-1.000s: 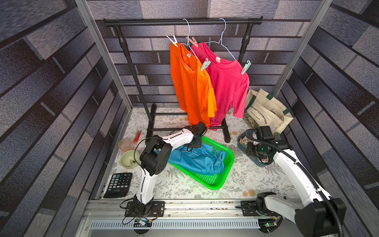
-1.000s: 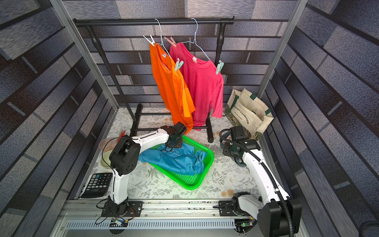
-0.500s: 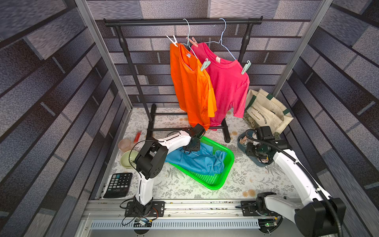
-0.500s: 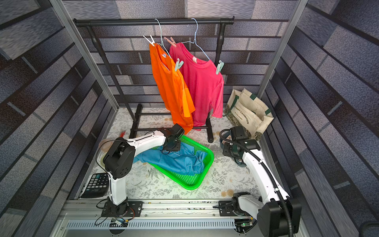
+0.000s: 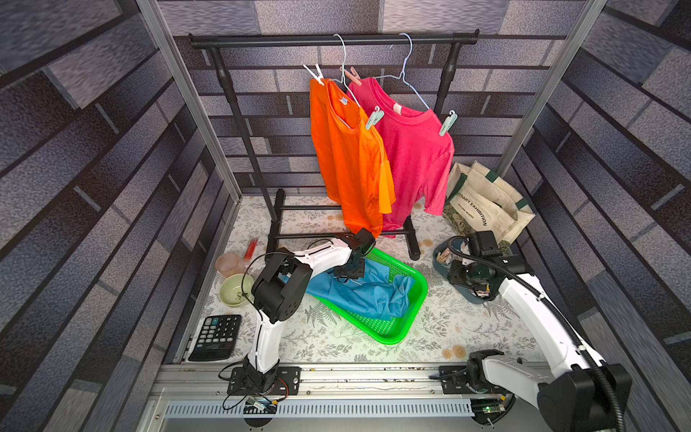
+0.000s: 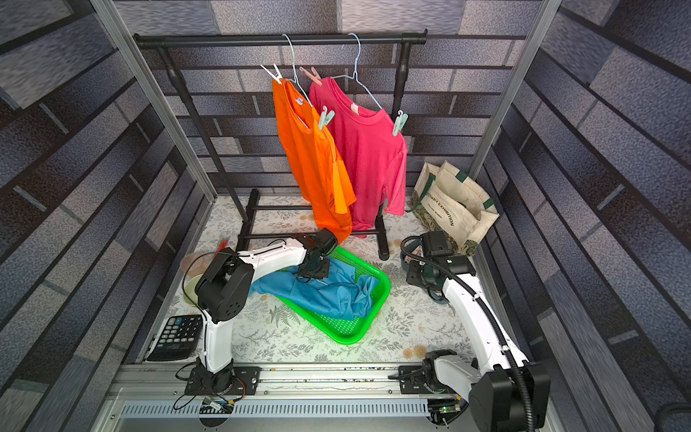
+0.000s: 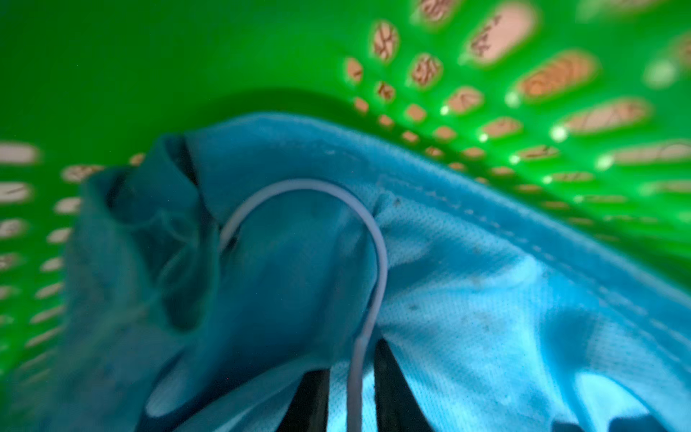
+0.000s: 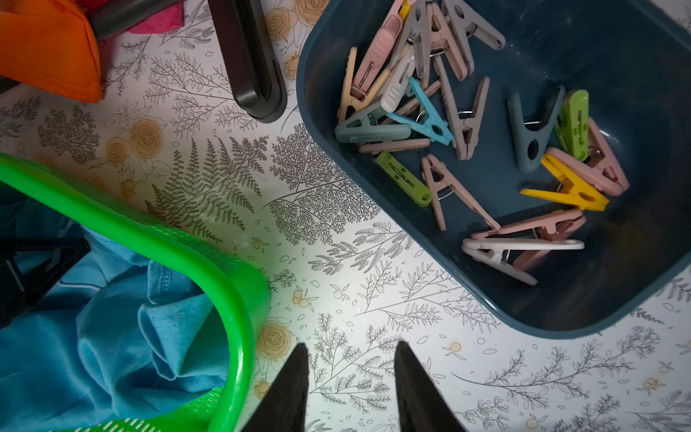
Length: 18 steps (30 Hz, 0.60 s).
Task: Use clothespins to secure the t-shirt on both sides of the hanger
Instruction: Pick up the hanger from the basket.
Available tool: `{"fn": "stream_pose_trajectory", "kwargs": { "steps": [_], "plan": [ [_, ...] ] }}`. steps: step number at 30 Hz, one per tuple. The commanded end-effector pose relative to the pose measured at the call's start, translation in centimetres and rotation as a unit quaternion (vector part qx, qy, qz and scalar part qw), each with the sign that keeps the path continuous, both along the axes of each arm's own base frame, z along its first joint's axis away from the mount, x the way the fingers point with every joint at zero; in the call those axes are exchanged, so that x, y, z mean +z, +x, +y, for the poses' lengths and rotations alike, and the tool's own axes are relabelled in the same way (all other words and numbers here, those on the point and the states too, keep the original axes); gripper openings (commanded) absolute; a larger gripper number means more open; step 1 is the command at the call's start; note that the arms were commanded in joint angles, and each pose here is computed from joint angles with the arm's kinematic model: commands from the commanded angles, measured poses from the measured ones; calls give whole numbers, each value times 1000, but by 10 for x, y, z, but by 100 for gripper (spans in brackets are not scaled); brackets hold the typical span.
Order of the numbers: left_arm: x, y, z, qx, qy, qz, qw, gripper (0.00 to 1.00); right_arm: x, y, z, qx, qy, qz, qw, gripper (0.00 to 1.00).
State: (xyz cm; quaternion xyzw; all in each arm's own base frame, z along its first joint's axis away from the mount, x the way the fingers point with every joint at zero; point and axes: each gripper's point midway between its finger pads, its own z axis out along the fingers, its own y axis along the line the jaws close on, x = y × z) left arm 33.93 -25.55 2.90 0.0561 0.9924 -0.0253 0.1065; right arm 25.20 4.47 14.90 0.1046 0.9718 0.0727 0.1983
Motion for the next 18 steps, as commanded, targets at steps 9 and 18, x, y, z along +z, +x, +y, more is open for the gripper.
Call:
{"fn": "stream_pose_trajectory", "kwargs": {
  "steps": [9, 18],
  "plan": [
    [-3, 6, -2, -13, 24, 7, 1000, 6, -3, -3, -5, -5, -5, 6, 1000, 40],
    [157, 31, 6, -1, -21, -165, 986, 0, -4, 9, -15, -10, -6, 28, 1000, 41]
  ]
}}
